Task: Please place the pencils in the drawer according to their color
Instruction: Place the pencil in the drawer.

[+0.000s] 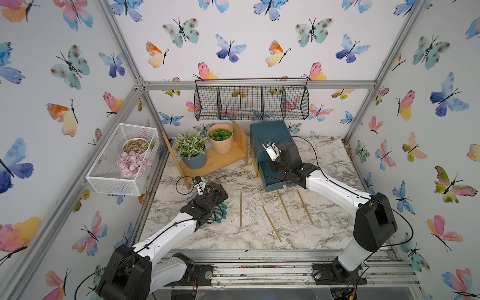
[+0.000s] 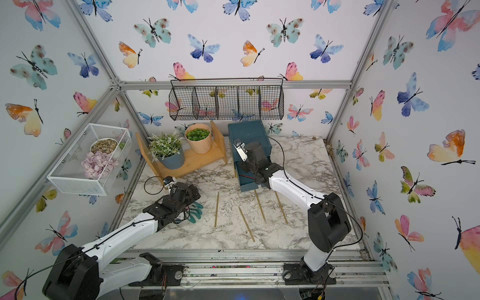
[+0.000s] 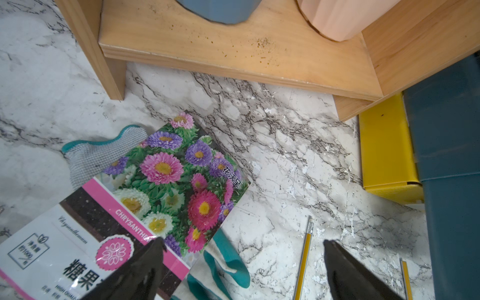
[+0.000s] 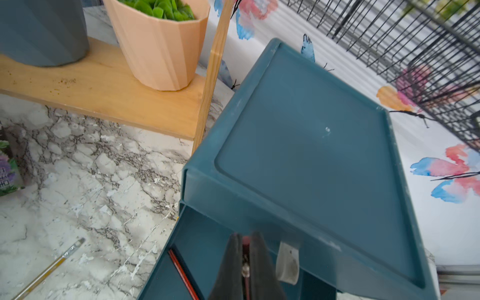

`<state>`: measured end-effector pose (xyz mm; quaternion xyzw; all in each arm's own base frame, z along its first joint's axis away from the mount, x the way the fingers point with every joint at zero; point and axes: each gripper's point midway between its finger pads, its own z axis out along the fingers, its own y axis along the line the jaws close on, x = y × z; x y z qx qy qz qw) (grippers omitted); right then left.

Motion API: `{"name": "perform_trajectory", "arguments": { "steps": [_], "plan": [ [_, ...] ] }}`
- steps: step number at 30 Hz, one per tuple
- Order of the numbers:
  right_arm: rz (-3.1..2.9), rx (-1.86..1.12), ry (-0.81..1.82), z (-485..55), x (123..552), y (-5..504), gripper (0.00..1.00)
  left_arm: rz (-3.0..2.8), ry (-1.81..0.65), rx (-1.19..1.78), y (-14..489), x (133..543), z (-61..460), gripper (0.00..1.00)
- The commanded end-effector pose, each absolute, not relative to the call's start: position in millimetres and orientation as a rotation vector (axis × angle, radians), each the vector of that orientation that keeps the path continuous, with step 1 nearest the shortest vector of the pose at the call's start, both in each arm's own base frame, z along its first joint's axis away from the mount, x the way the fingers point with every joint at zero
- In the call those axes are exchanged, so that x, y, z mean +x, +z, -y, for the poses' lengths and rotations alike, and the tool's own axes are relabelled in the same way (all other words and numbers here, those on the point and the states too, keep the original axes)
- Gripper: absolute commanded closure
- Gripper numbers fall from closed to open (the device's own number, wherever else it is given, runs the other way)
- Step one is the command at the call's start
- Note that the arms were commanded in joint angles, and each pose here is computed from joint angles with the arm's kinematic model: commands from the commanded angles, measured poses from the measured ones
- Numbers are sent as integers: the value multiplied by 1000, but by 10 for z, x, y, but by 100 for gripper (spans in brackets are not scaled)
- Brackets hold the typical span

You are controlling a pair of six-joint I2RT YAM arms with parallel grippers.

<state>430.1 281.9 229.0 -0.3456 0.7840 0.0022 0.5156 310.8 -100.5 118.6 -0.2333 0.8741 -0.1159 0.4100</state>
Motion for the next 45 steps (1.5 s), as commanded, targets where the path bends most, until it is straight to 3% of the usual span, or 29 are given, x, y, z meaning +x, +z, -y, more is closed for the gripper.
{"name": "perform_trajectory", "arguments": {
  "steps": [1, 4, 12, 22, 36, 45],
  "plan": [
    [-1872, -802, 54, -2803, 4245, 2410, 97, -2200, -322, -582, 1247, 3155, 1052, 2],
    [-1891, -812, 74, -2819, 4220, 2369, 93, -2197, -328, -584, 1259, 3161, 1060, 1],
    [-1903, -813, 106, -2861, 4207, 2386, 62, -2193, -328, -581, 1295, 3174, 1063, 2],
    [-1955, -692, 164, -2800, 4161, 2624, 58, -2188, -327, -576, 1318, 3182, 1065, 2],
    [-2168, -221, 136, -2042, 3736, 2582, 13, -2154, -315, -560, 1369, 3188, 1025, 2],
    [-2346, 10, 151, -1539, 3317, 2110, 7, -2150, -341, -540, 1388, 3173, 1054, 2]
  ]
}}
